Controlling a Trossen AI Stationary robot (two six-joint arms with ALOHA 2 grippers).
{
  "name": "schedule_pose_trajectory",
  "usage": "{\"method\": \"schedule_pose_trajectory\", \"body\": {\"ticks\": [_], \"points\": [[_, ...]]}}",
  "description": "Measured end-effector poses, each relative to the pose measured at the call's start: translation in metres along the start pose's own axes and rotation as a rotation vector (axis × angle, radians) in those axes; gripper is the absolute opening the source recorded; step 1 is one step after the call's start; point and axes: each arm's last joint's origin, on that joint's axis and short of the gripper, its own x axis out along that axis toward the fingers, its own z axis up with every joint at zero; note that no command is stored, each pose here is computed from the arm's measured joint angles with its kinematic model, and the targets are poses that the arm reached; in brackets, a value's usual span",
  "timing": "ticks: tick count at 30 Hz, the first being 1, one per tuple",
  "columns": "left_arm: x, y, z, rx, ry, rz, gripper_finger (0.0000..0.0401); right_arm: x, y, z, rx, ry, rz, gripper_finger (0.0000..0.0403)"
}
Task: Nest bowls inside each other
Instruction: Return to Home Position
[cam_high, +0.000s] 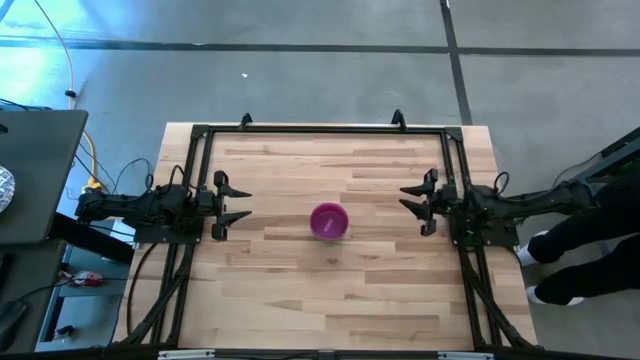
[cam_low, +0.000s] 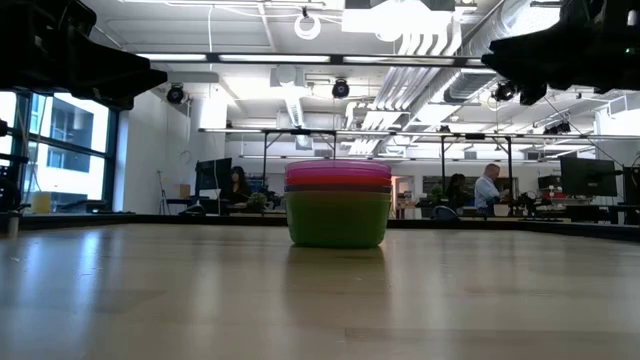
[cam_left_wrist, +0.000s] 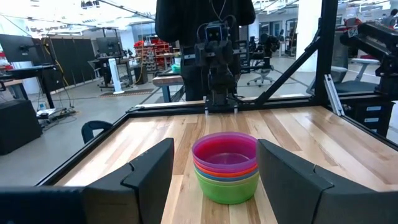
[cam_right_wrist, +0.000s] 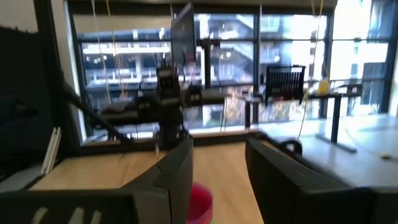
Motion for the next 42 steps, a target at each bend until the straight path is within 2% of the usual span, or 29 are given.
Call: {"method": "schedule_pose_trajectory", "body": {"ticks": [6,12,17,24,33,42], "points": [[0.0,0.0,0.0,0.0,0.0,0.0,0.0216,0.006,-0.003,-0.009,0.014,0.074,0.022,0.014],[0.0,0.0,0.0,0.0,0.0,0.0,0.0216,0.007,-0.001,-0.009,0.017,0.064,0.14,0.014],[0.0,0.0,0.0,0.0,0.0,0.001,0.0216,0.007,0.0,-0.01,0.007,0.072,0.195,0.014],[0.0,0.0,0.0,0.0,0.0,0.001,0.0216,0.006,0.0,-0.015,-0.047,0.123,0.199,0.014],[0.0,0.0,0.0,0.0,0.0,0.0,0.0216,0.005,-0.001,-0.021,0.027,0.194,0.137,0.014],[0.0,0.0,0.0,0.0,0.0,0.001,0.0216,0.003,-0.001,-0.03,0.043,0.291,0.161,0.014]]}}
